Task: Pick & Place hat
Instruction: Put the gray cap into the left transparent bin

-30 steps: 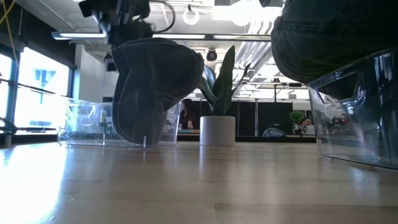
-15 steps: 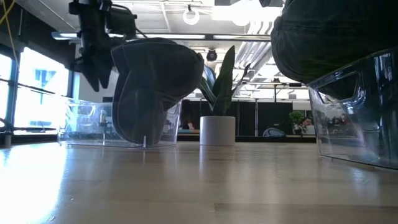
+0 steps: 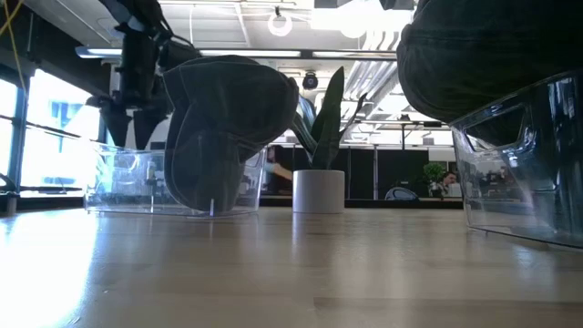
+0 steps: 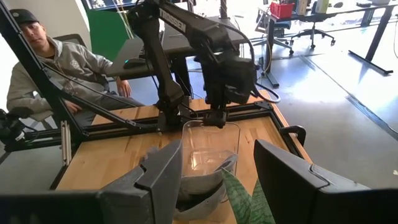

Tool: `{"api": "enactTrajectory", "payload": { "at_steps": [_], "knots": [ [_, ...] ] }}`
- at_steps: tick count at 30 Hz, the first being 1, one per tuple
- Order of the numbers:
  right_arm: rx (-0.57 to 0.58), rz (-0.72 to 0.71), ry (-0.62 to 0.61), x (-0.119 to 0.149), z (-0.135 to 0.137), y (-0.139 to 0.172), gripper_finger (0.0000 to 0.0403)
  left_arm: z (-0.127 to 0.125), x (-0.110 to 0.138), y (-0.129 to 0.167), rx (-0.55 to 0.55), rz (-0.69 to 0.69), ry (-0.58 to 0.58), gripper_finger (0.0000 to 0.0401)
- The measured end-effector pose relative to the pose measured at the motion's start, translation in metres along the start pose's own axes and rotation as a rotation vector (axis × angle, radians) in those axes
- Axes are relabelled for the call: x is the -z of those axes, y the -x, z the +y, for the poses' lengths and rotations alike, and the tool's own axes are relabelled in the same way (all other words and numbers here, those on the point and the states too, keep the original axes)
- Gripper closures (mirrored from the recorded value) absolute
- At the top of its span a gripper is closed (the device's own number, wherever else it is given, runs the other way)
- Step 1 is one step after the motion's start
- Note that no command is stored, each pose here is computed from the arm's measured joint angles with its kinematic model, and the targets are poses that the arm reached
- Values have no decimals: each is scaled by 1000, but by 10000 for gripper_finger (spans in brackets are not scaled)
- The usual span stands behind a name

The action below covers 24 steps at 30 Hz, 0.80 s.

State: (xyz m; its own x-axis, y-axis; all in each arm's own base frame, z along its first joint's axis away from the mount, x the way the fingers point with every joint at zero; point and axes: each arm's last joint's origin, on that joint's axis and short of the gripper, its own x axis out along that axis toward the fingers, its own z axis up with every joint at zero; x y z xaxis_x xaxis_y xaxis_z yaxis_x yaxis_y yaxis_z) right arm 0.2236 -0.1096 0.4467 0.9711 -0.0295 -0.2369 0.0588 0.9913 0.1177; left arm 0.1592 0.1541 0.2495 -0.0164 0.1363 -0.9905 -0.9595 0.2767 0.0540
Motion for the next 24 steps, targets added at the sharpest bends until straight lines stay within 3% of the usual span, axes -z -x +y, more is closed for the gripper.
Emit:
{"api": "enactTrajectory", "payload": {
  "at_steps": [6, 14, 19, 24],
  "knots": [
    [0, 5, -3, 1, 0, 0, 208, -7, -9, -15, -30, 32, -13, 249],
    [0, 18, -9, 2, 0, 0, 208, -3, -4, -14, -90, 63, 8, 390],
    [0, 17, -3, 2, 0, 0, 208, 3, 3, -13, -182, 119, 52, 380],
    [0, 18, 20, 2, 0, 0, 208, 9, 12, -10, -271, 182, 110, 396]
  ]
}}
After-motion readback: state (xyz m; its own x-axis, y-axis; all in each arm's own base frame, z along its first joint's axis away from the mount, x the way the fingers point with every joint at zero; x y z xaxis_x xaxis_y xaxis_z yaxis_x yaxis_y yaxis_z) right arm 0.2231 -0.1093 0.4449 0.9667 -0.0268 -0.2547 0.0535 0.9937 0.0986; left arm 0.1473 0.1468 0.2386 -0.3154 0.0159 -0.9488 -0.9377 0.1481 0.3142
